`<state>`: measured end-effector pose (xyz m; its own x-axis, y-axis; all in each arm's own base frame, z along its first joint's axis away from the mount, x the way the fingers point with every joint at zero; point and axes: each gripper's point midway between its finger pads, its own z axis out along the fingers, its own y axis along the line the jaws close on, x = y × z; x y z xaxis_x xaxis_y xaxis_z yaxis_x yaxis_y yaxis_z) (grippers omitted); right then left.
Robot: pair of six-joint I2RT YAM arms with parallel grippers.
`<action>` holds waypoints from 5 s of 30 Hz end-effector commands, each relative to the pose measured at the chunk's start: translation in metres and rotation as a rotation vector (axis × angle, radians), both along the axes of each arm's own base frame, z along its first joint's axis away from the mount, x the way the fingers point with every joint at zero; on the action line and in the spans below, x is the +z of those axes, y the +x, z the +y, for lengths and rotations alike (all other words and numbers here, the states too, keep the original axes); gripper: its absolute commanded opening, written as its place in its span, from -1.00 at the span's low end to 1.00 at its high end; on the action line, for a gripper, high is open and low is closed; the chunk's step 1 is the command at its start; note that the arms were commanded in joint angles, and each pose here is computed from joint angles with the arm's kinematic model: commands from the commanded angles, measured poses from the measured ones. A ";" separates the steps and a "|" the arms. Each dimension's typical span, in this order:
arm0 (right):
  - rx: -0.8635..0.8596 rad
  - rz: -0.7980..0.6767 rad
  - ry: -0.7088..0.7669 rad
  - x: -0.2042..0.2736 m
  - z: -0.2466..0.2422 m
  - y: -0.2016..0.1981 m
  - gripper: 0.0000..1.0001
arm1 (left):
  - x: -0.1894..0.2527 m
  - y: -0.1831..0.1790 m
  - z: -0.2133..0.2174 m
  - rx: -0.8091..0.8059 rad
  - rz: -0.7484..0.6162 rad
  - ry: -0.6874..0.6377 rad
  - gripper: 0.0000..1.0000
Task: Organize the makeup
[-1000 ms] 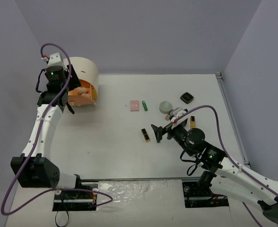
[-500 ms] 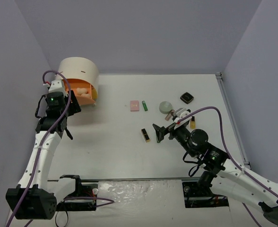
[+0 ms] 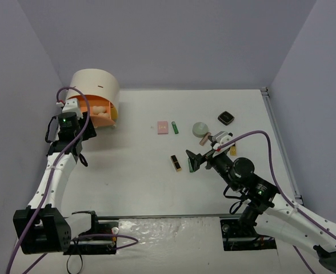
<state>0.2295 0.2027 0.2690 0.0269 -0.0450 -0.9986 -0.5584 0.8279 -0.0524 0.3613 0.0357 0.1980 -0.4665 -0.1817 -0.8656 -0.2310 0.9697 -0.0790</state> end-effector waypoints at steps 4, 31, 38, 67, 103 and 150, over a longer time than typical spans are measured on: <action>-0.022 -0.049 0.071 0.021 -0.003 0.003 1.00 | 0.059 0.029 0.001 -0.028 -0.190 0.028 -0.12; -0.031 -0.046 0.057 0.016 -0.003 0.005 1.00 | 0.092 0.055 -0.002 -0.069 -0.257 0.039 -0.96; -0.033 -0.041 0.049 0.013 -0.002 0.006 1.00 | 0.097 0.075 -0.002 -0.070 -0.269 0.035 -0.95; -0.028 -0.028 0.022 0.006 0.003 0.009 1.00 | 0.093 0.130 0.004 -0.063 -0.308 0.046 -0.29; -0.002 -0.045 0.053 0.013 0.002 0.003 1.00 | 0.039 0.099 0.002 -0.082 -0.288 0.073 0.15; -0.019 -0.037 0.017 0.004 0.004 0.009 1.00 | 0.007 0.105 0.005 -0.104 -0.273 0.042 -0.89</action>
